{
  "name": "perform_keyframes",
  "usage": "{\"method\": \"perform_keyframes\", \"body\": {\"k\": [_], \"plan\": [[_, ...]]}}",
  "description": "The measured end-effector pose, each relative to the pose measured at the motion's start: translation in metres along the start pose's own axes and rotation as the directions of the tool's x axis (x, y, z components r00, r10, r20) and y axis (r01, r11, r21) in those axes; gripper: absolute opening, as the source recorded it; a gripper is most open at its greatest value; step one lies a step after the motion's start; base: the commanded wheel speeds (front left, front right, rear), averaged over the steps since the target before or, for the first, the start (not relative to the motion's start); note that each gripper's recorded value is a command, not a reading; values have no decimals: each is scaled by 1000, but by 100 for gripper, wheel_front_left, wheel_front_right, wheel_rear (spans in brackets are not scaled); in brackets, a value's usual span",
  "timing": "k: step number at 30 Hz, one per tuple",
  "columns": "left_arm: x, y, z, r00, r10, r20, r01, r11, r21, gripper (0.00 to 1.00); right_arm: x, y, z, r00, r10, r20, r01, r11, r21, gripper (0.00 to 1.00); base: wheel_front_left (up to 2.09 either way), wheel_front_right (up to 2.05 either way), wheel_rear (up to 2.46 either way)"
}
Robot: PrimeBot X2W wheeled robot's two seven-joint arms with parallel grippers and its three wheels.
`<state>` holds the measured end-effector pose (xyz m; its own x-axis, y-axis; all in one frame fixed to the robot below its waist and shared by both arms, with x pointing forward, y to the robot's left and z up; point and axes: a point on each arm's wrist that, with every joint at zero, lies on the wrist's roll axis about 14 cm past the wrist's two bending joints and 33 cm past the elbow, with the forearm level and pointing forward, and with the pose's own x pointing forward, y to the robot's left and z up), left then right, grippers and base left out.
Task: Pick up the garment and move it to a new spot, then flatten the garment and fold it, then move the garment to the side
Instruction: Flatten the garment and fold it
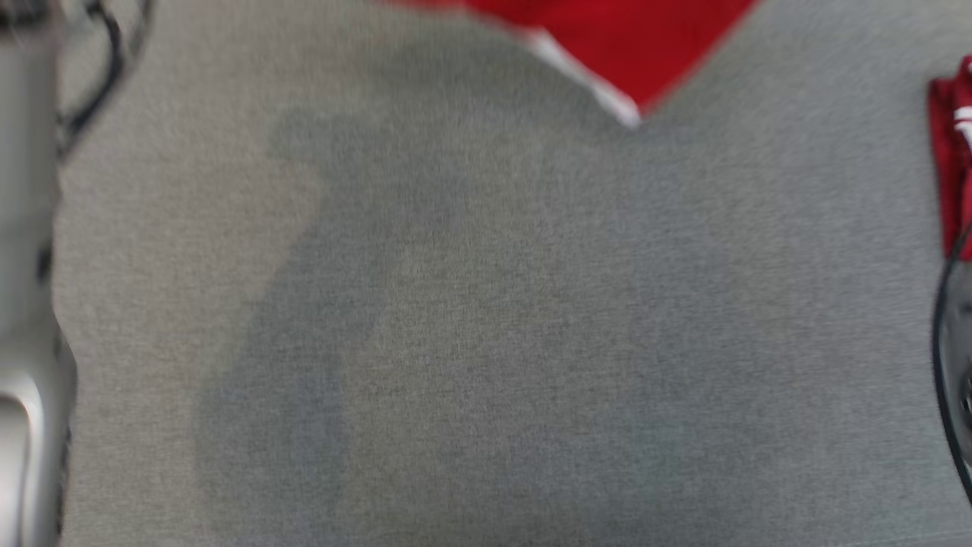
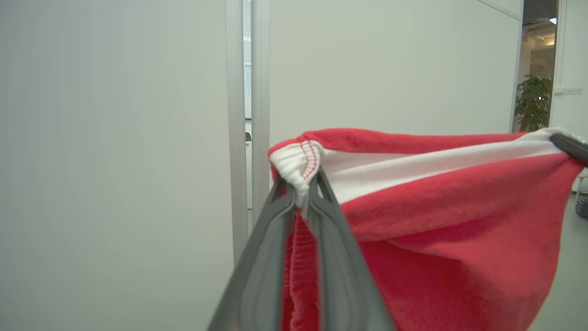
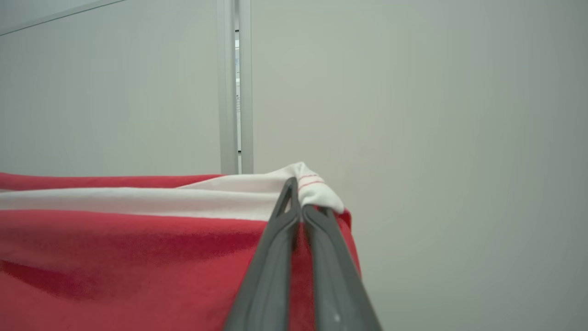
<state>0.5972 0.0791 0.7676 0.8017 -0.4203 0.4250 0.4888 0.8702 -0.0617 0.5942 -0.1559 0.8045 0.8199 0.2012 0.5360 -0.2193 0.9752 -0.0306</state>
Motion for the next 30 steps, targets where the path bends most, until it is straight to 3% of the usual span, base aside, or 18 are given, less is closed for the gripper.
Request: {"method": "perform_keyframes", "body": {"k": [4, 7, 12, 15, 18, 21, 23, 24, 26, 30], "plan": [[39, 33, -15, 993, 49, 104, -57, 995, 78, 0, 40, 2, -27, 989, -56, 134, 46, 996, 80, 0, 0, 0, 0], [38, 46, -86, 999, 39, 37, -42, 995, 92, 0, 38, 13, -96, 996, -37, 85, 29, 995, 94, 0, 0, 0, 0], [-33, 49, -240, 971, 18, -239, 1, 997, 82, 0, -31, 37, -236, 990, 1, -143, 21, 988, 156, 0, 0, 0, 0], [-108, 29, -307, 913, 13, -408, -28, 999, -31, 0, -107, 40, -293, 951, 15, -307, 38, 985, 167, 0, 0, 0, 0], [-166, 7, -330, 867, 11, -498, -84, 989, -125, 0, -175, 34, -310, 906, 3, -424, 74, 984, 164, 0, 0, 0, 0], [-215, -13, -329, 840, 22, -542, -157, 966, -204, 0, -234, 38, -304, 865, -7, -502, 123, 972, 199, 0, 0, 0, 0], [-241, -27, -321, 827, 24, -562, -191, 952, -240, 0, -263, 46, -289, 845, 46, -534, 61, 982, 180, 0, 0, 0, 0], [-257, -33, -315, 818, 33, -575, -216, 943, -253, 0, -282, 47, -283, 820, 74, -567, 11, 990, 144, 0, 0, 0, 0], [-288, -47, -306, 794, 43, -607, -251, 931, -263, 0, -317, 49, -271, 779, 82, -621, 15, 989, 149, 0, 0, 0, 0], [-358, -76, -281, 718, 130, -684, -413, 870, -268, 0, -397, 52, -239, 665, 107, -739, 9, 988, 152, 0, 0, 0, 0]]}}
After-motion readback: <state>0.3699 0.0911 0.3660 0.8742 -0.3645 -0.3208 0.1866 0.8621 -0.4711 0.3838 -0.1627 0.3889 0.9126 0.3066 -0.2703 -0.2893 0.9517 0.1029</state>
